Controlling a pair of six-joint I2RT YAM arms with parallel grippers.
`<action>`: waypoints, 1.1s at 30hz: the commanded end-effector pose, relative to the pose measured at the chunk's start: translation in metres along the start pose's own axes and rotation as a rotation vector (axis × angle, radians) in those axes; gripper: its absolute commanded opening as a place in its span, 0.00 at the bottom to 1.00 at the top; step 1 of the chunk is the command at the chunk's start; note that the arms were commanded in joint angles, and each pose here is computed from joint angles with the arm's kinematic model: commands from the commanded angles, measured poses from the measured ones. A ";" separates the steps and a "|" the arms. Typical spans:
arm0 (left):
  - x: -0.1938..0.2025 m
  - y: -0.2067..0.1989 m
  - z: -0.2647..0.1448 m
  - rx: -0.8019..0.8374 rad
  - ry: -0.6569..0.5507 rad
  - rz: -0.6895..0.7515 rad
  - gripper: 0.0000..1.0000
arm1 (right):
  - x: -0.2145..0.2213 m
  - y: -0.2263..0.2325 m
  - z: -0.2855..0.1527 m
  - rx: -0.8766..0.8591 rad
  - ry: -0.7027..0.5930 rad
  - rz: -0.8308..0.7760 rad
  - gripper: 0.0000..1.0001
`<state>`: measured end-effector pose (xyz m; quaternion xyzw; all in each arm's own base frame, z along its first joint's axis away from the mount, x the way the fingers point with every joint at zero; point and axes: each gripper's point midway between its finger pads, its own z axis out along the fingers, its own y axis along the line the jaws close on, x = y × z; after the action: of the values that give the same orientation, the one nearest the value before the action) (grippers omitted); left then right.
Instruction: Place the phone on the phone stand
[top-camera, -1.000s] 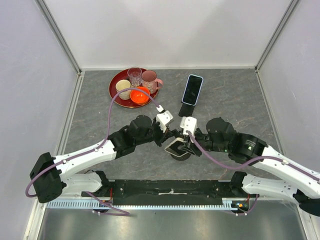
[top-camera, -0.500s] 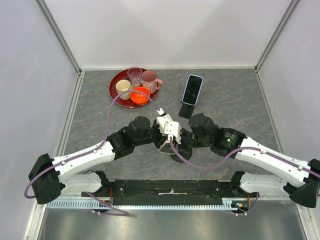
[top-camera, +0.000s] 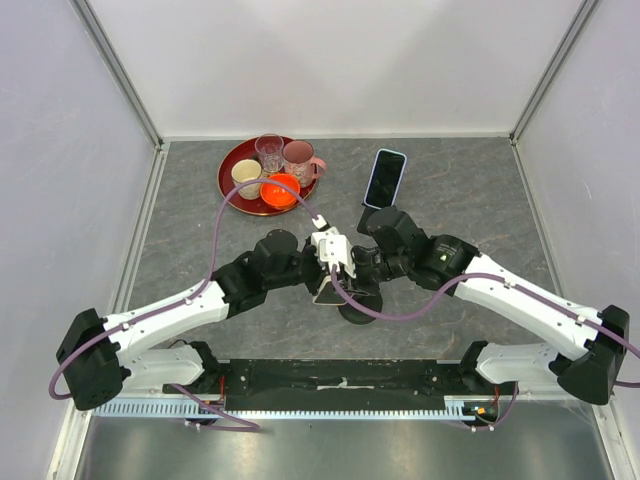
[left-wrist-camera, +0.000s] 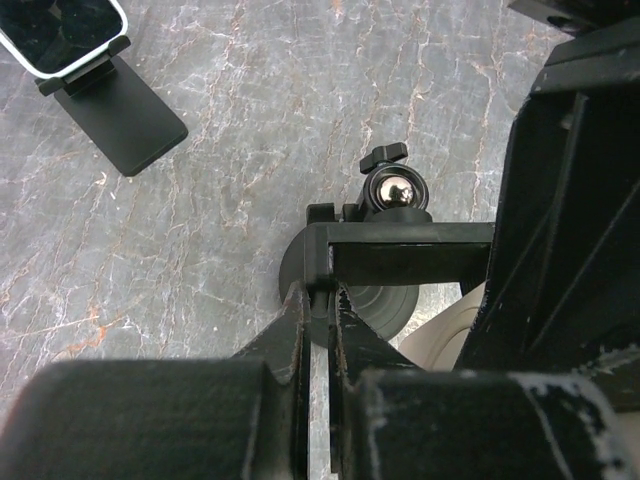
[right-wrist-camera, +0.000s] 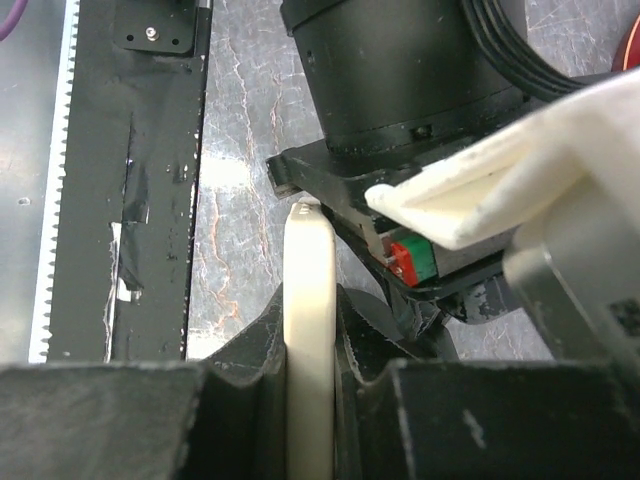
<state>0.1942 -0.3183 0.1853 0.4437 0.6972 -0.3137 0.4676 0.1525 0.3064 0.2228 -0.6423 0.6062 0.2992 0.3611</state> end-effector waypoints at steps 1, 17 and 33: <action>-0.025 -0.026 -0.009 0.128 -0.098 0.093 0.02 | -0.046 -0.043 -0.015 0.112 -0.117 -0.134 0.00; -0.027 -0.034 -0.009 0.181 -0.098 0.114 0.02 | -0.022 -0.051 -0.008 0.053 -0.053 -0.125 0.00; -0.023 -0.025 -0.003 0.132 -0.064 0.106 0.02 | 0.010 -0.045 -0.018 0.083 0.049 -0.108 0.00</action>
<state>0.1952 -0.3148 0.1850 0.4448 0.6971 -0.3174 0.4641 0.1623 0.2974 0.2192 -0.6942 0.5588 0.3006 0.3398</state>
